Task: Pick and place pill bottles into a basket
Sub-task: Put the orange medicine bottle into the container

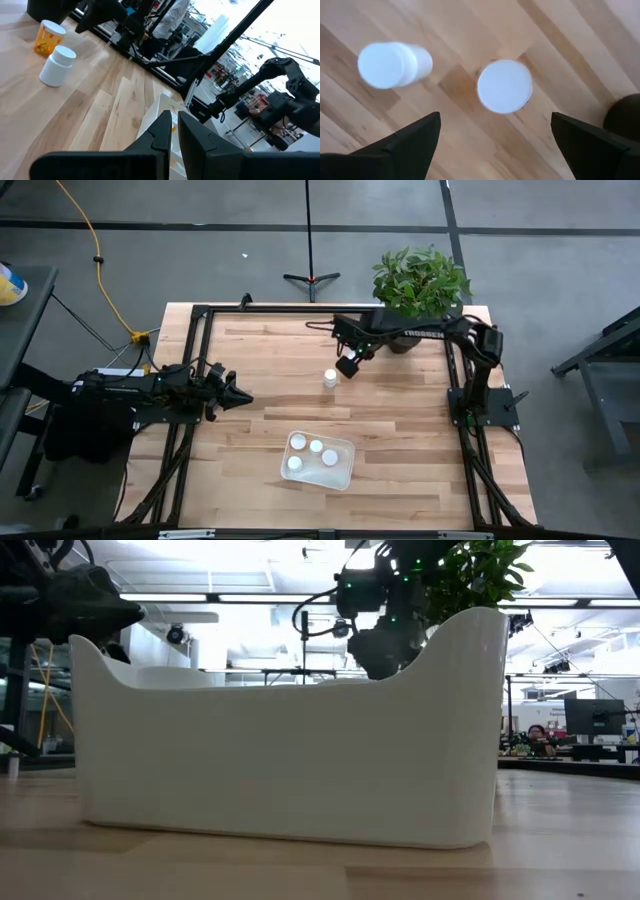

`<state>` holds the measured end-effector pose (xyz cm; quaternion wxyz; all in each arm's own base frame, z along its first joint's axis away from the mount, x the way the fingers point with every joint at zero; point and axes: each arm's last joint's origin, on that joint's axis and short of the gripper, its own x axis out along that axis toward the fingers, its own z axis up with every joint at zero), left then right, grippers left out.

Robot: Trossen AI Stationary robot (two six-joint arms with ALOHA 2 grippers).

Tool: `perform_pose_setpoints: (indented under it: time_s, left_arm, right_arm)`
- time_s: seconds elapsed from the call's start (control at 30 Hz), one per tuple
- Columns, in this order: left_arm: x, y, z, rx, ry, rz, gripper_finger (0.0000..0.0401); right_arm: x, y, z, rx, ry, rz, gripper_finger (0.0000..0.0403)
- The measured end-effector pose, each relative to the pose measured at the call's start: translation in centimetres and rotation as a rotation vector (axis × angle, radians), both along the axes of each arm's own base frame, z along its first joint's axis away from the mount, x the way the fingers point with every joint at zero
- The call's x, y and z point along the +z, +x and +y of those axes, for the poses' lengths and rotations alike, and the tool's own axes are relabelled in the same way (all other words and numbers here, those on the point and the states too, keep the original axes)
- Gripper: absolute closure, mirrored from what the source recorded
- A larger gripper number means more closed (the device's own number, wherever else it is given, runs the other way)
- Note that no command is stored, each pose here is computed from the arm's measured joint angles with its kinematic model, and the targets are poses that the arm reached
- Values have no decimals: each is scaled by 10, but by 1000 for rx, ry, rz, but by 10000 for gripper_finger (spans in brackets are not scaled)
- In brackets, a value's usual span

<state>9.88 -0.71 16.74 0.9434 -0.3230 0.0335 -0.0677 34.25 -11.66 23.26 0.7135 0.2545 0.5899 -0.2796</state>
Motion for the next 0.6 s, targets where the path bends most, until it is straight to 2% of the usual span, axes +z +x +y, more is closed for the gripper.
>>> perform_pose_setpoints:
  time_s: [0.33,0.6]
  left_arm:
    - [0,0,0,0,0,0,334]
    - [0,0,0,-1,-4,0,334]
  right_arm:
    - [-4,-2,-18,-31,41,-26,33]
    - [-29,5,-20,-2,91,33,33]
